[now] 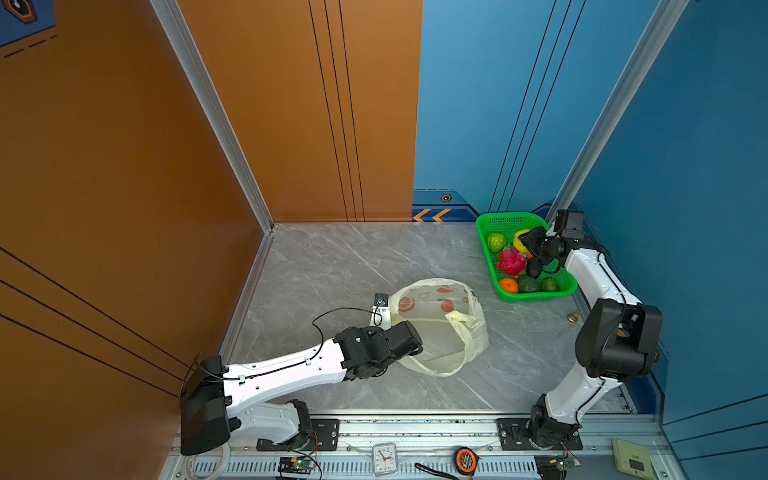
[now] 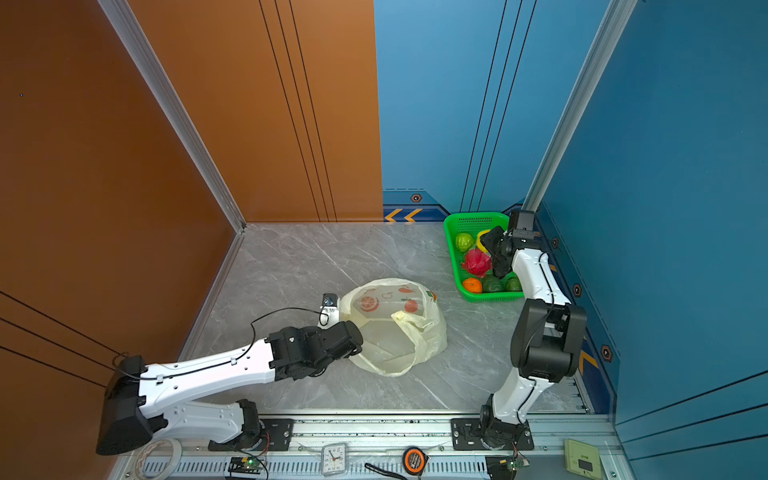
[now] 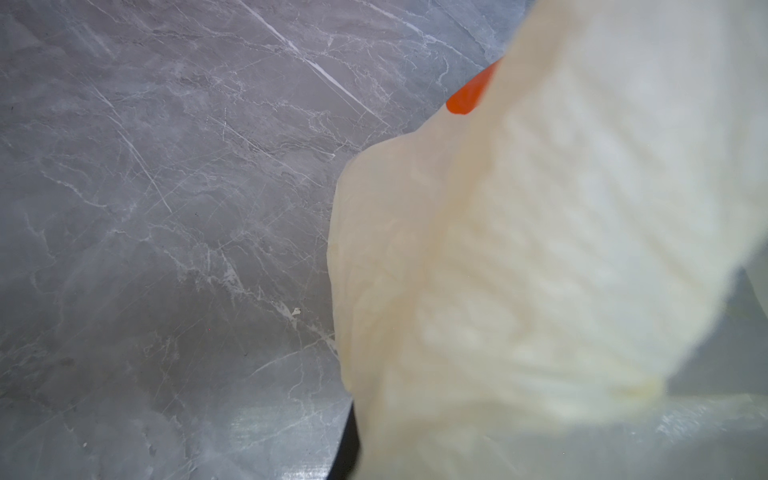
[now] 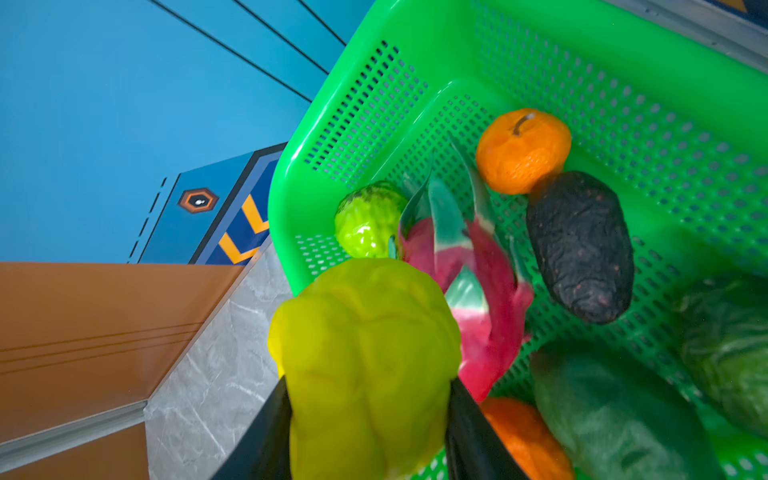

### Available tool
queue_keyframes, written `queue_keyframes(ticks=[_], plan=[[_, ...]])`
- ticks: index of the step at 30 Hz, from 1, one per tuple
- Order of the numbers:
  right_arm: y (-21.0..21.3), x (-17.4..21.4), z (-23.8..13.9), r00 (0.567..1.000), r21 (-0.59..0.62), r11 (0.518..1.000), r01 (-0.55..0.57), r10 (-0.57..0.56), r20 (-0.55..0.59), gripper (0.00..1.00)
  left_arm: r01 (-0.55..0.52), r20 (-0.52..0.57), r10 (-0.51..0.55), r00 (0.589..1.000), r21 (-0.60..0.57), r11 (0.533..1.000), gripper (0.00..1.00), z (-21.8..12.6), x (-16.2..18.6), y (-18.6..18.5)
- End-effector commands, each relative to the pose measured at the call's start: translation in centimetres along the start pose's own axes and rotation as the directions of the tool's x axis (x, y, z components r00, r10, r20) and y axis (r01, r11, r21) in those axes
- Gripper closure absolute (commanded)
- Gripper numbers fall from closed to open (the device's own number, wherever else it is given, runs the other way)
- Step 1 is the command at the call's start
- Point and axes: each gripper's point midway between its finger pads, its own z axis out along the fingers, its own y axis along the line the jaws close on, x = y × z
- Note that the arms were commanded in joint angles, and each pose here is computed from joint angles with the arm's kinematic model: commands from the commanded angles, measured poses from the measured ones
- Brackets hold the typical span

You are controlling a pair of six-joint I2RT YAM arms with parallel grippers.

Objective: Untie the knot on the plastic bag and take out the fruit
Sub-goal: 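Lower the yellow fruit into the green basket and open the right gripper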

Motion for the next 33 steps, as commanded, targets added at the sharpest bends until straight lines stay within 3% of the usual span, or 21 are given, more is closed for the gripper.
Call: queue_keyframes(ticks=[1, 9, 15, 18, 26, 33], plan=[[0.9, -3.6, 1.4, 0.997, -0.021, 1.0, 0.023, -0.022, 0.076, 0.53, 0.023, 0.045, -0.022, 0.999, -0.013, 1.0, 1.0, -0.5, -1.0, -0.1], [-1.0, -5.2, 7.3, 0.999, 0.051, 0.999, -0.003, 0.0, 0.042, 0.45, 0.041, 0.052, -0.04, 0.998, -0.014, 0.999, 1.0, -0.6, -1.0, 0.0], [-1.6, -5.0, 8.6, 1.0, 0.086, 0.996, 0.01, -0.012, 0.021, 0.23, 0.051, 0.086, -0.048, 0.995, -0.034, 0.998, 1.0, -1.0, -1.6, 0.6], [-1.2, -5.1, 8.0, 0.999, 0.092, 0.995, 0.026, -0.029, 0.03, 0.17, 0.053, 0.088, -0.049, 0.995, -0.038, 0.998, 1.0, -1.1, -1.6, 0.9], [1.6, -4.1, 3.7, 0.997, 0.04, 0.997, 0.063, -0.064, 0.036, 0.15, 0.054, 0.099, -0.049, 0.994, -0.051, 0.997, 1.0, -1.0, -1.7, 1.3], [2.3, 1.9, -1.3, 0.995, 0.001, 0.997, 0.082, -0.082, -0.055, 0.15, 0.084, 0.129, -0.075, 0.989, -0.066, 0.994, 1.0, -0.2, -2.7, 1.9]])
